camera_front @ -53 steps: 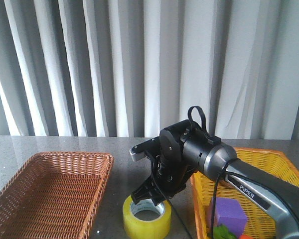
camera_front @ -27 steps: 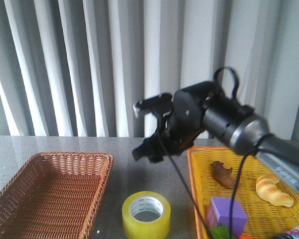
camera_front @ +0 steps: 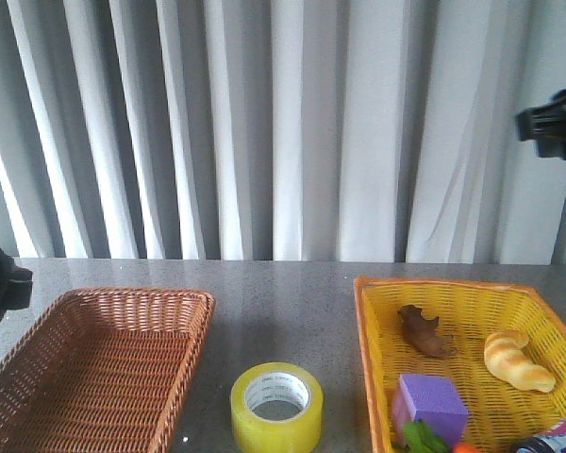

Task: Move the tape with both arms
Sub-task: 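Set the tape roll on the table and open the right gripper, then reach the left gripper down to the tape roll on the table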

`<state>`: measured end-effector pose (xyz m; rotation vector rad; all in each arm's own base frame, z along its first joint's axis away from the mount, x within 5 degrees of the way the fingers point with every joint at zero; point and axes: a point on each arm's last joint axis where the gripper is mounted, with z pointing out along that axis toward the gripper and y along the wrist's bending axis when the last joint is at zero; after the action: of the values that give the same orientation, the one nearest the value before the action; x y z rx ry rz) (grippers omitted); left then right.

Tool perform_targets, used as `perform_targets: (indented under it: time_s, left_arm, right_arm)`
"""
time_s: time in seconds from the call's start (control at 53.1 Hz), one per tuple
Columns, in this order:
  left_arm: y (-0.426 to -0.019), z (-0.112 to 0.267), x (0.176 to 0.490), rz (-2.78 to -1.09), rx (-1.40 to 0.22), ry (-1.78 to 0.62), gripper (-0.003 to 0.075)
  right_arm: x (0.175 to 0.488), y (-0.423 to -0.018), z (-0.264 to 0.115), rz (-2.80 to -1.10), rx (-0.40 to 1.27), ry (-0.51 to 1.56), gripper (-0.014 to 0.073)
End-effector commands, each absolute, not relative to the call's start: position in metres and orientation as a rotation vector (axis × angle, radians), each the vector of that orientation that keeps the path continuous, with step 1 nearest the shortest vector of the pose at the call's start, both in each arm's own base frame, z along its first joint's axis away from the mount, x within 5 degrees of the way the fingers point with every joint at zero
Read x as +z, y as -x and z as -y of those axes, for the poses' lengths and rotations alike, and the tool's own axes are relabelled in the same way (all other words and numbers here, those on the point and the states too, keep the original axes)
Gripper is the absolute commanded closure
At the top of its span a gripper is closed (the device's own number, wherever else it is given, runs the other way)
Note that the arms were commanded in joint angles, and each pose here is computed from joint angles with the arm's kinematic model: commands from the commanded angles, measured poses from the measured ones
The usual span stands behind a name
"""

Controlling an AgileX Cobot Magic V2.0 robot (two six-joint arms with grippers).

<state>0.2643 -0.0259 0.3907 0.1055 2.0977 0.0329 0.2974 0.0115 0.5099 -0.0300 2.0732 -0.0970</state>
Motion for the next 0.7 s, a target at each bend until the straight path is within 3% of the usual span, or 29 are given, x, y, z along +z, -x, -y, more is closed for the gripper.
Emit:
perform_targets:
  time_s: [0.0,0.245,0.471,0.678]
  left_arm:
    - [-0.262,0.035,0.415,-1.948,-0.032,-0.117,0.0197]
    - [-0.261,0.051,0.420,-1.895,-0.157,-0.112,0.0197]
    - [-0.269,0.074,0.430,-1.881,-0.193,-0.208,0.0197]
    - [-0.303,0.114,0.431,-2.042,-0.217,-0.318,0.0197]
  right_arm:
    - [0.524,-0.270,0.010,-1.920,-0.138,-0.033,0.0334]
    - [0.504,-0.246,0.017,-1.877,-0.157,-0.040,0.0611]
    - [0.484,-0.247,0.019,-1.930,-0.192,-0.029,0.0604]
    - [0.471,-0.250,0.019,-1.987,-0.192,-0.030,0.0603]
